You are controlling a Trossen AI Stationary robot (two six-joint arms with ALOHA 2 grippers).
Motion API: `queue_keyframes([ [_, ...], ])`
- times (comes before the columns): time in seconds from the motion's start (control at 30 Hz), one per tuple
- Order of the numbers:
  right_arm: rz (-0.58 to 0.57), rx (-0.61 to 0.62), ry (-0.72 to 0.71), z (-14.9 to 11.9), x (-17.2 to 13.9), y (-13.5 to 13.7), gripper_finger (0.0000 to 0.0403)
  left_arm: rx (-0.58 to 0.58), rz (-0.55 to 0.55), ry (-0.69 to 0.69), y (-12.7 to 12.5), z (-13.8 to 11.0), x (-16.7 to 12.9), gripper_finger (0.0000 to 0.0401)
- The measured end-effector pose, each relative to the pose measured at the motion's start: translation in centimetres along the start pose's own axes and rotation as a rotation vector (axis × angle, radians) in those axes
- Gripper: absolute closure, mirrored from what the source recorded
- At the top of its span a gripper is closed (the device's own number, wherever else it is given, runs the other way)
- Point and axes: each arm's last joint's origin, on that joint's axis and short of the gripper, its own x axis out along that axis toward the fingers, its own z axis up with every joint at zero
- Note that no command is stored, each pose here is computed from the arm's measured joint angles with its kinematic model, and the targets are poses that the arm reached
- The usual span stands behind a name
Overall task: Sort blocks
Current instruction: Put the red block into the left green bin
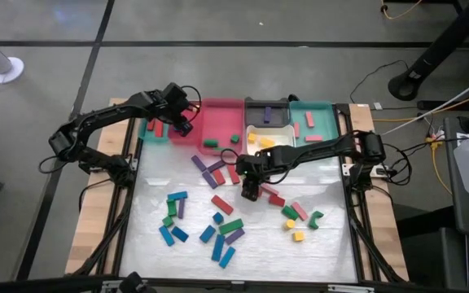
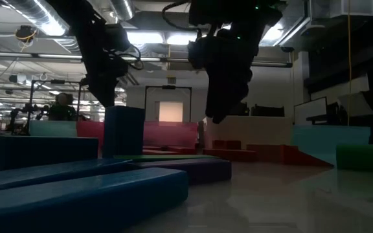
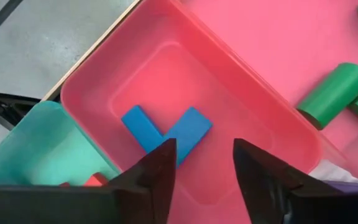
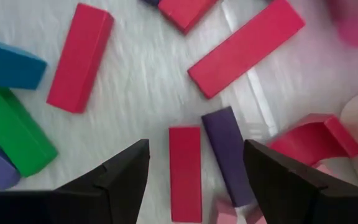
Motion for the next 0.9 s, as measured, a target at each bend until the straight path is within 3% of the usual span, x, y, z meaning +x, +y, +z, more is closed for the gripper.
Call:
queue_keyframes([
  [0.57,0.031,0.014,0.156,-1.6,2.4,1.0,0.0146,-0.006,-0.013,0.002,-0.4,0.0,-0.1,0.0241],
  [0.9,-0.045,0.002,0.212,-2.4,5.3,1.2,0.0148,0.018,-0.026,-0.001,-1.1,0.0,-0.2,0.0244],
])
